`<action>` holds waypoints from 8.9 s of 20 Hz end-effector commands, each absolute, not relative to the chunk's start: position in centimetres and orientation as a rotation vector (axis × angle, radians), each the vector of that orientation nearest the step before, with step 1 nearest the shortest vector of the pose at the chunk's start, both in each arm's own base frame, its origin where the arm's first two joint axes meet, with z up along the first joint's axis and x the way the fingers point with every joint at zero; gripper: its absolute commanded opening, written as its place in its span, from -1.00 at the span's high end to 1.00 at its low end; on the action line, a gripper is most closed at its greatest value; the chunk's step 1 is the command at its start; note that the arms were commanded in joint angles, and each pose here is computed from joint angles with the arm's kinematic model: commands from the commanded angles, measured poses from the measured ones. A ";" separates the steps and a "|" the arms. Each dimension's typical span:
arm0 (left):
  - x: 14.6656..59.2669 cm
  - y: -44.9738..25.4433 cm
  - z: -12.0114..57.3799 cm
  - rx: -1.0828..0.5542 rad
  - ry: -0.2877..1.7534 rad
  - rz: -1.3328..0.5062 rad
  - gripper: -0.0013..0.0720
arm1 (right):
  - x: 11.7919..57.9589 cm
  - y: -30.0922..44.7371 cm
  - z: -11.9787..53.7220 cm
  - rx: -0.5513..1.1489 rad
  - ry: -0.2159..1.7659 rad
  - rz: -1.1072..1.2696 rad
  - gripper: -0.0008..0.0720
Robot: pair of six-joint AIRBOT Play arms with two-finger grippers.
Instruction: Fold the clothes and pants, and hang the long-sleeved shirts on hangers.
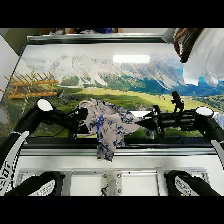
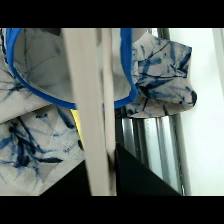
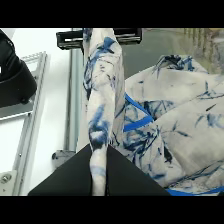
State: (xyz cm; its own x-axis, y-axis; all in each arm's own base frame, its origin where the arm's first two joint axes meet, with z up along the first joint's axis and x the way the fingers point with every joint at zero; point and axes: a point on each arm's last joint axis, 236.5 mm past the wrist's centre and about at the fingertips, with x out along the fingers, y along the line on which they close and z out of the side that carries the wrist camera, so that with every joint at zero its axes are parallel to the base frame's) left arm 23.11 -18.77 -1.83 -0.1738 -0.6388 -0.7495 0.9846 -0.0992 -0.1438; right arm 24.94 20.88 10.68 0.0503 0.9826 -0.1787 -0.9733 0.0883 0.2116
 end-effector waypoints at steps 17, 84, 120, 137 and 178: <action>23.2 -18.6 -2.0 0.589 0.808 -1.584 0.92 | 27.0 20.6 9.9 -0.202 0.132 1.432 0.94; 25.4 -22.4 -1.5 -1.039 1.335 -0.428 0.92 | 25.9 20.5 22.3 0.029 -0.010 1.228 0.95; 30.8 -9.1 2.4 -0.836 1.131 -0.201 0.92 | 23.7 20.8 23.4 0.113 0.104 1.241 0.96; 37.0 -12.6 16.3 -0.505 1.060 -0.481 0.92 | 21.0 21.6 22.5 0.137 0.194 1.345 0.96; 42.6 -15.9 31.1 -0.537 0.818 -0.763 -0.80 | 25.5 19.0 31.5 0.432 -0.093 1.149 0.96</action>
State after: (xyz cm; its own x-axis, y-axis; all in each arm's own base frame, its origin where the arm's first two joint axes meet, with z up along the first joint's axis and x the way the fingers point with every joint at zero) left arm 42.20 -16.90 29.90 0.4067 -0.7791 -0.4771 0.3893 0.6202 -0.6810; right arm 24.45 19.53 31.26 0.3685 0.8825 0.2924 -0.9145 0.2876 0.2846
